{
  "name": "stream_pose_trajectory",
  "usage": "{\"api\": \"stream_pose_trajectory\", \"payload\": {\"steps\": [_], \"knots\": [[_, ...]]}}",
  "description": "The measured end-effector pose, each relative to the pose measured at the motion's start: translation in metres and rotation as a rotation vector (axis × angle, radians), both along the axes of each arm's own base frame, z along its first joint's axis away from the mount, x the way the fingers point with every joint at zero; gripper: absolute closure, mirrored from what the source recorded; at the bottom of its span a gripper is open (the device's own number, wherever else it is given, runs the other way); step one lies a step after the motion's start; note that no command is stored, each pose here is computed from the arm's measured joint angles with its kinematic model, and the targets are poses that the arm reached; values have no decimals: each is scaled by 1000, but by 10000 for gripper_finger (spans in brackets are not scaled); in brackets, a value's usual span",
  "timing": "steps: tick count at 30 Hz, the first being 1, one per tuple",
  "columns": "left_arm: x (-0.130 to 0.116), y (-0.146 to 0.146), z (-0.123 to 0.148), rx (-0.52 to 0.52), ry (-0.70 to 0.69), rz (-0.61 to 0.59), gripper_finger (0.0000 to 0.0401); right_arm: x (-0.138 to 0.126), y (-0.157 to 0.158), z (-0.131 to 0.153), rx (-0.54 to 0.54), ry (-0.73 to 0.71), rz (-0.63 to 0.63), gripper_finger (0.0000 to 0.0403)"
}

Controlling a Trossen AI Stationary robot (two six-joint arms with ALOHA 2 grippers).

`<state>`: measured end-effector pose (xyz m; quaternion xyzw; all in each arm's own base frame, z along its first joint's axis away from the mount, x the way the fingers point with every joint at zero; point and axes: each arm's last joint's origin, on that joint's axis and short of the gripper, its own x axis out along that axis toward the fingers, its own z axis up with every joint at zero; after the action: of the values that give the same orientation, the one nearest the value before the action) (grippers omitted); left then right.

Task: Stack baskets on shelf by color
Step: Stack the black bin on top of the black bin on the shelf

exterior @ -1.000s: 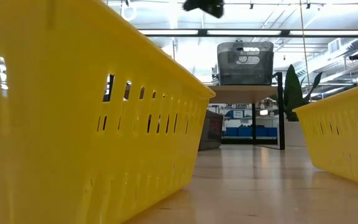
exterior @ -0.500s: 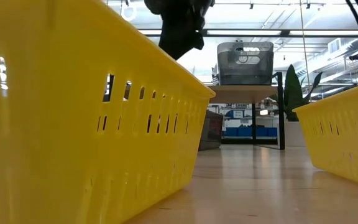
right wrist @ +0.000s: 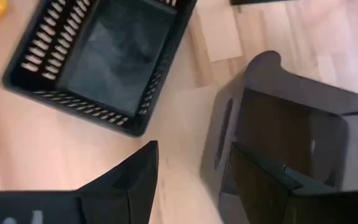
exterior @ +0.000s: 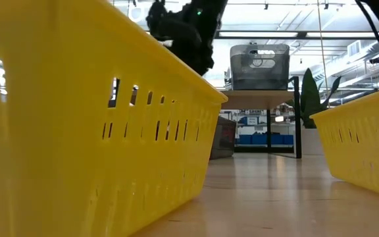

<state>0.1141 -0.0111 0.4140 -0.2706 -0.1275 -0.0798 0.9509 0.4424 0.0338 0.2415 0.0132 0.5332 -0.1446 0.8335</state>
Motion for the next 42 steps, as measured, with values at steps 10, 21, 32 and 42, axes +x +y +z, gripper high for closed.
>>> {"api": "stream_pose_trajectory", "payload": {"steps": [10, 21, 32, 42], "knots": [[0, 0, 0, -12, 1, -4, 287, 0, -2, -25, -137, 139, 27, 226], [0, 0, 0, -32, 2, -10, 287, 6, 1, -53, -49, 212, 55, 235], [0, 0, 1, -33, -3, -10, 287, -22, 42, -35, 245, 365, 147, 248], [0, 0, 0, -18, -4, -5, 287, -20, 66, -27, 283, 270, 186, 248]]}}
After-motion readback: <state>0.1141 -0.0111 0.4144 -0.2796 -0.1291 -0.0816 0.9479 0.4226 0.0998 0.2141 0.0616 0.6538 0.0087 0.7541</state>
